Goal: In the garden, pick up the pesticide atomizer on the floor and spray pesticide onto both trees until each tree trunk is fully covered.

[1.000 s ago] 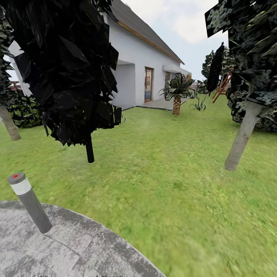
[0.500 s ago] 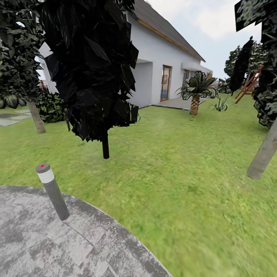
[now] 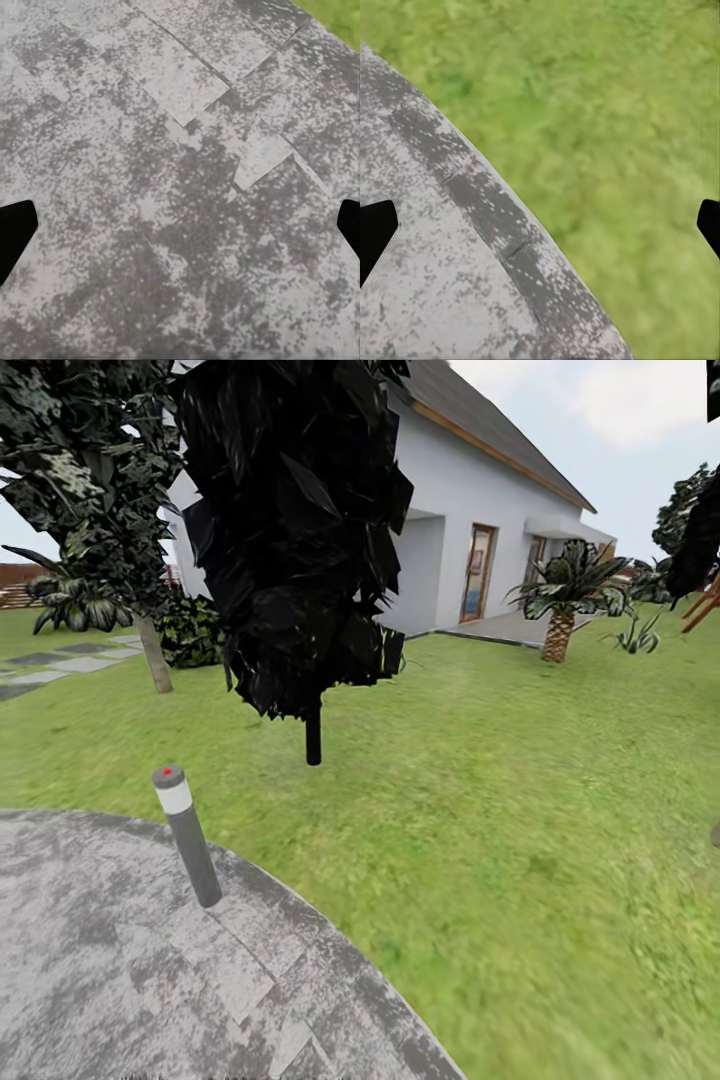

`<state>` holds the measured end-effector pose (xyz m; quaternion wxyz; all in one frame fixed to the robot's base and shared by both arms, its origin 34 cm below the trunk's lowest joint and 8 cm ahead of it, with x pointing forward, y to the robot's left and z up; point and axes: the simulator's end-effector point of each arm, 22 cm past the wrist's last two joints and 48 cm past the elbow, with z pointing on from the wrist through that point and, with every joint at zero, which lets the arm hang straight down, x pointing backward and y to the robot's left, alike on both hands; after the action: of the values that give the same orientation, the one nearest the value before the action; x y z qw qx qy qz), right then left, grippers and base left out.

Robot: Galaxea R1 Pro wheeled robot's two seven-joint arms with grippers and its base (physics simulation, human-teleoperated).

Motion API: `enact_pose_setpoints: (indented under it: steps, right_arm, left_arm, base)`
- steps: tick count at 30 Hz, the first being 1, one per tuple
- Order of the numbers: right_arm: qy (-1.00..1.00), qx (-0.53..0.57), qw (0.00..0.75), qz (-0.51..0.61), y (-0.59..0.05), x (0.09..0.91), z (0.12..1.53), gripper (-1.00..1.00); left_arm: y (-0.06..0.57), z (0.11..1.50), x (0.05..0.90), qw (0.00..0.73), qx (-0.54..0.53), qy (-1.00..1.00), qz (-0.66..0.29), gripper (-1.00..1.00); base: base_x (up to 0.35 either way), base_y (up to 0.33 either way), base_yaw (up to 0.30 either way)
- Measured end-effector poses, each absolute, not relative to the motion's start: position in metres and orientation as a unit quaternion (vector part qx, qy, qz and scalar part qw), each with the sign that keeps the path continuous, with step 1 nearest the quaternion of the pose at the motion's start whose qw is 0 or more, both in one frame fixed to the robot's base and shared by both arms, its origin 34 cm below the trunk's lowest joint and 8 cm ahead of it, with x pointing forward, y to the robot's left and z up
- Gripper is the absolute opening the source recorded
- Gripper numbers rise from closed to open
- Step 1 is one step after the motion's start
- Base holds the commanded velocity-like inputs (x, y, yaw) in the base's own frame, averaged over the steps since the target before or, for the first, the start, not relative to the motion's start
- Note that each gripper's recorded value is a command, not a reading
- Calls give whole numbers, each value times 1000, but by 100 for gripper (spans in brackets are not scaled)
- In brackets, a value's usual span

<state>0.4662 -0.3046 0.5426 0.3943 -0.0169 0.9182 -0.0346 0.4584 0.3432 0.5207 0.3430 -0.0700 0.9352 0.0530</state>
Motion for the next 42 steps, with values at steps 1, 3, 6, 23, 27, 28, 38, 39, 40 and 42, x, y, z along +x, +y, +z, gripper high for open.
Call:
enact_pose_setpoints:
  steps: [1,3,6,23,27,28,38,39,40,42]
  right_arm:
    - [918,-17,394,-35,-305,466,542,100]
    - [919,-17,393,-34,-304,466,542,100]
    - [919,-17,392,-34,-304,465,541,100]
    - [909,-20,416,-33,-303,472,549,100]
    - [909,-21,416,-33,-303,472,549,100]
    - [909,-21,416,-33,-303,472,549,100]
    - [909,-21,415,-33,-302,471,548,100]
    - [909,-21,414,-33,-302,471,548,100]
    - [909,-21,414,-33,-303,471,548,100]
    - [909,-21,415,-33,-302,471,548,100]
  left_arm:
    - [343,521,458,343,-70,935,53,100]
    - [343,520,458,342,-70,936,53,100]
    - [343,519,457,341,-70,936,53,100]
    - [343,519,456,340,-70,936,53,100]
    - [343,519,456,340,-70,936,53,100]
    - [343,519,456,340,-70,936,53,100]
    - [343,519,456,340,-70,936,53,100]
    - [343,519,456,340,-70,936,53,100]
    - [343,519,456,340,-70,936,53,100]
    - [343,519,456,340,-70,936,53,100]
  base:
    - [0,0,275]
    - [0,0,275]
    - [0,0,275]
    - [0,0,277]
    - [0,0,279]
    - [0,0,279]
    - [0,0,279]
    - [0,0,279]
    - [0,0,279]
    - [0,0,279]
